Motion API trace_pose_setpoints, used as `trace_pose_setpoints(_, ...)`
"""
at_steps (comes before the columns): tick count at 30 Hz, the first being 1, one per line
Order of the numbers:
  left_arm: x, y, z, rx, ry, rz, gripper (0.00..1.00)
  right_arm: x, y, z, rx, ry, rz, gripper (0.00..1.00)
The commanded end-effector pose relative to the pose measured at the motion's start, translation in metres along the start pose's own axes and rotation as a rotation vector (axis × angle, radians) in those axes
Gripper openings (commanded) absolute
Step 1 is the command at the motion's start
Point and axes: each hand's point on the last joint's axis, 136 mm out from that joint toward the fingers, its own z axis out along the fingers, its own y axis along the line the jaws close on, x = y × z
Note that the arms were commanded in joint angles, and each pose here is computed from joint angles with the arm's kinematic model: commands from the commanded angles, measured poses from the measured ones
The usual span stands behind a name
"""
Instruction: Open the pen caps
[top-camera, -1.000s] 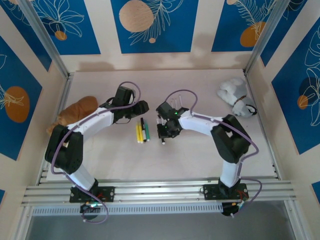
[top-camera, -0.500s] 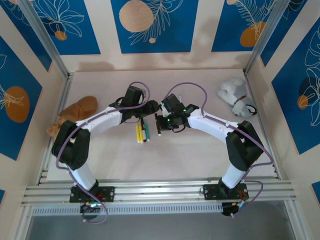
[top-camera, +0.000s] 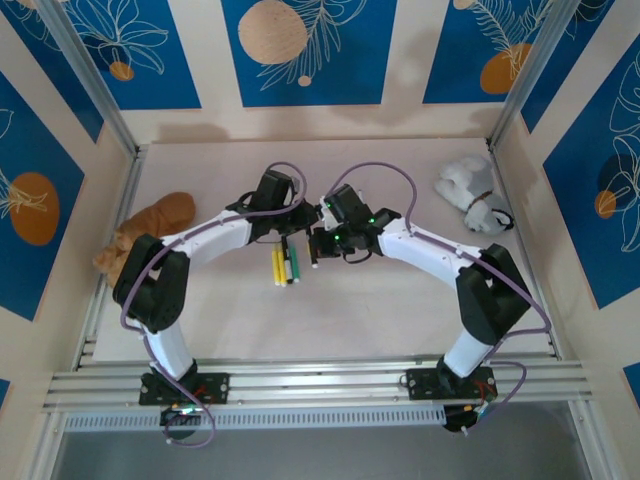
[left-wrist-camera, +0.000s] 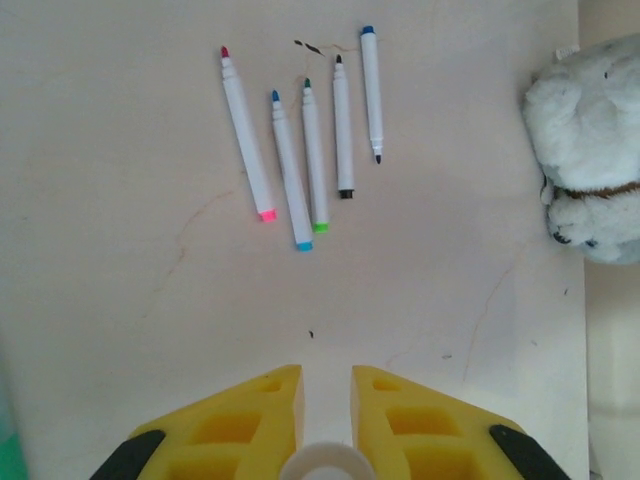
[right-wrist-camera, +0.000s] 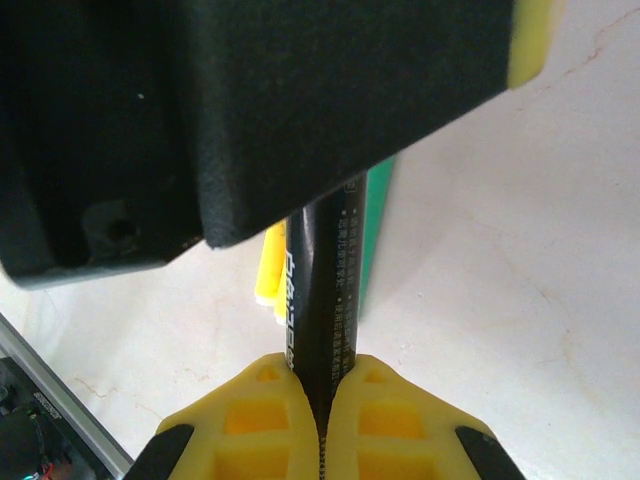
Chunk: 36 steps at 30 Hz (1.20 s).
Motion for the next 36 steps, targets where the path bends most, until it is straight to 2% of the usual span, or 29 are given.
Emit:
trace_pose_setpoints(1, -0.011, -0.005, 0.004, 0.002, -0.023, -0.004, 0.00, 0.026, 0.012, -0.010, -0.070, 0.059, 0.000, 0.00)
trace_pose_setpoints(7, -0.026, 0.009, -0.001, -0.081, -0.058, -0.005, 0.00, 0.081, 0.017, -0.014, -0.099, 0.168, 0.007, 0.00)
trace_pose_setpoints(13, -0.075, 0.047, -0.033, -0.191, -0.188, -0.055, 0.00, 0.161, 0.029, -0.030, -0.093, 0.288, -0.001, 0.00)
trace_pose_setpoints(21, -0.109, 0.054, -0.046, -0.268, -0.252, -0.031, 0.00, 0.191, 0.030, -0.062, -0.079, 0.279, 0.036, 0.00)
trace_pose_setpoints(25, -0.125, 0.050, -0.047, -0.244, -0.271, -0.029, 0.00, 0.220, 0.029, -0.070, -0.062, 0.287, 0.068, 0.00)
trace_pose_setpoints(27, -0.127, 0.042, -0.045, -0.224, -0.265, -0.014, 0.00, 0.218, 0.024, -0.075, -0.054, 0.243, 0.084, 0.00)
trace_pose_setpoints(29, -0.127, 0.041, -0.044, -0.228, -0.255, 0.002, 0.00, 0.200, 0.014, -0.079, -0.021, 0.179, 0.091, 0.00)
trace_pose_setpoints(33, -0.116, 0.045, -0.045, -0.252, -0.211, 0.047, 0.00, 0.134, -0.014, -0.075, 0.080, 0.018, 0.081, 0.00)
trace_pose_setpoints(36, -0.109, 0.054, -0.043, -0.292, -0.158, 0.081, 0.00, 0.080, -0.028, -0.064, 0.098, -0.071, 0.066, 0.00)
